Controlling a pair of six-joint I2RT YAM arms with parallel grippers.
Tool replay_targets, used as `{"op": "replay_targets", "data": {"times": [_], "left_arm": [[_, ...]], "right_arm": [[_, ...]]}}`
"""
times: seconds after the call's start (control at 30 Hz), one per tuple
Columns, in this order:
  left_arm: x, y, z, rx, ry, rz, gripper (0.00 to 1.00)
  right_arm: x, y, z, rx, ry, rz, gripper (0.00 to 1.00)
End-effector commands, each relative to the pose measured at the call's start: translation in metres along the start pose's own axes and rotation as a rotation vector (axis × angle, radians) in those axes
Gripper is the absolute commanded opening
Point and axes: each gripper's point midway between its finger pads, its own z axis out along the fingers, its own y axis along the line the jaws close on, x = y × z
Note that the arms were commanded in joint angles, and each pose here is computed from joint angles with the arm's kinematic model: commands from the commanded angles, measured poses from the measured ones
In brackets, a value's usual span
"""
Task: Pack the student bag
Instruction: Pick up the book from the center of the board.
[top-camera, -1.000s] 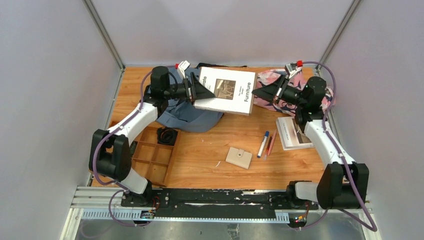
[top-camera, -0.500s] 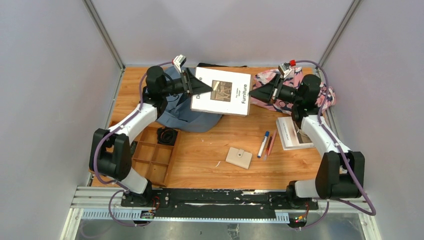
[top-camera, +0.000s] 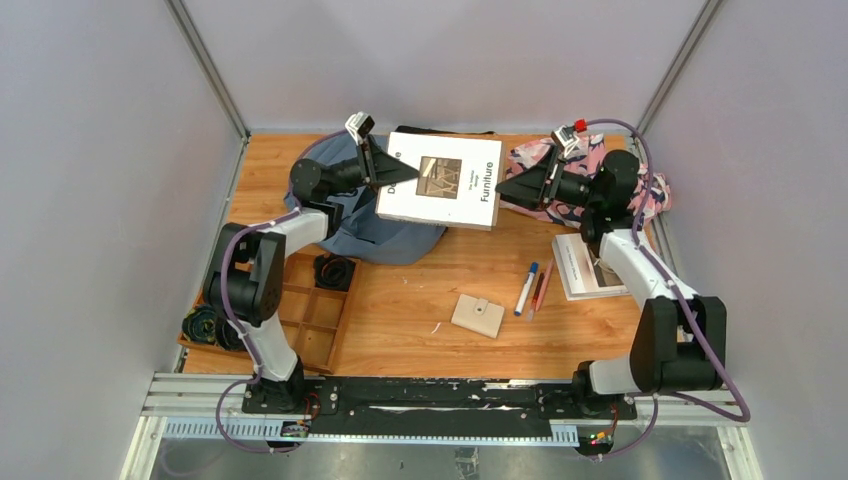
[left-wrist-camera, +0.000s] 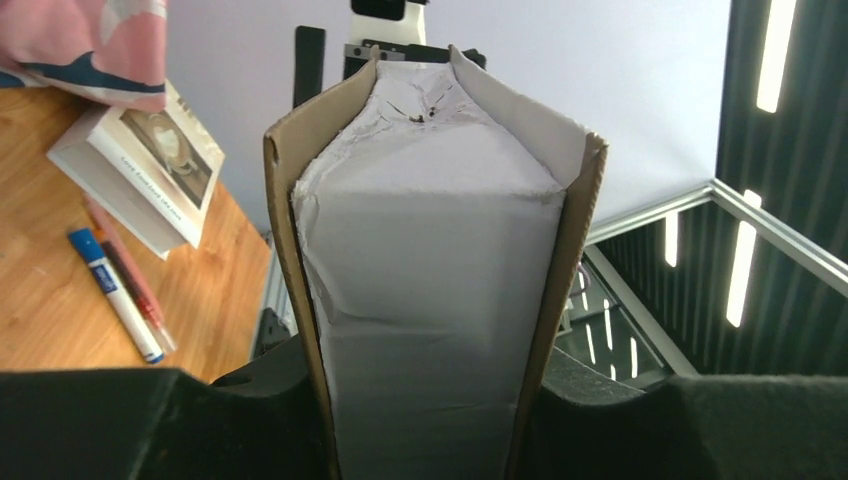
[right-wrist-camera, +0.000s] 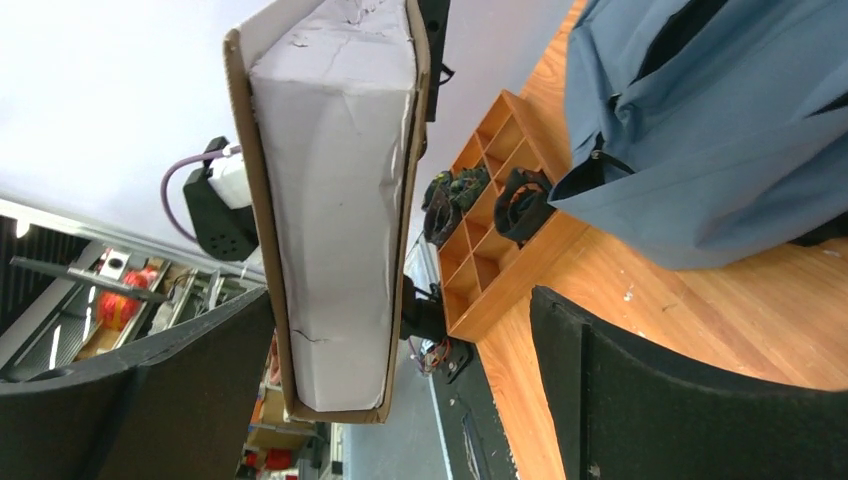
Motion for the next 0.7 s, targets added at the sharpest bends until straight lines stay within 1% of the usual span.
{"op": "replay_targets", "data": {"times": [0.0, 0.23, 0.3, 0.4, 0.47, 0.53, 0.67], "left_arm": [[0.006, -0.052, -0.004, 0.138, 0.004, 0.139, 0.15], [0.006, -0.043, -0.005, 0.127, -0.005, 0.119, 0.15], [0.006, -0.037, -0.006, 0.114, -0.015, 0.112, 0.15], [0.005, -0.023, -0.005, 0.059, -0.029, 0.11, 0.12], [0.003, -0.016, -0.005, 0.014, -0.037, 0.124, 0.13], [0.001, -0.006, -0.004, -0.048, -0.038, 0.142, 0.16], [0.0, 0.028, -0.006, -0.221, -0.032, 0.16, 0.37]], "right_arm": [[0.008, 0.021, 0.005, -0.111, 0.052, -0.061, 1.0], [0.016, 0.036, 0.036, -0.171, 0.09, -0.06, 1.0], [0.014, 0.04, 0.042, -0.187, 0.087, -0.051, 0.98], [0.012, 0.044, 0.043, -0.209, 0.083, -0.035, 0.94], [0.013, 0.042, 0.044, -0.209, 0.085, -0.019, 0.86], [0.014, 0.042, 0.044, -0.208, 0.081, -0.01, 0.72], [0.012, 0.04, 0.052, -0.21, 0.064, 0.021, 0.47]]}}
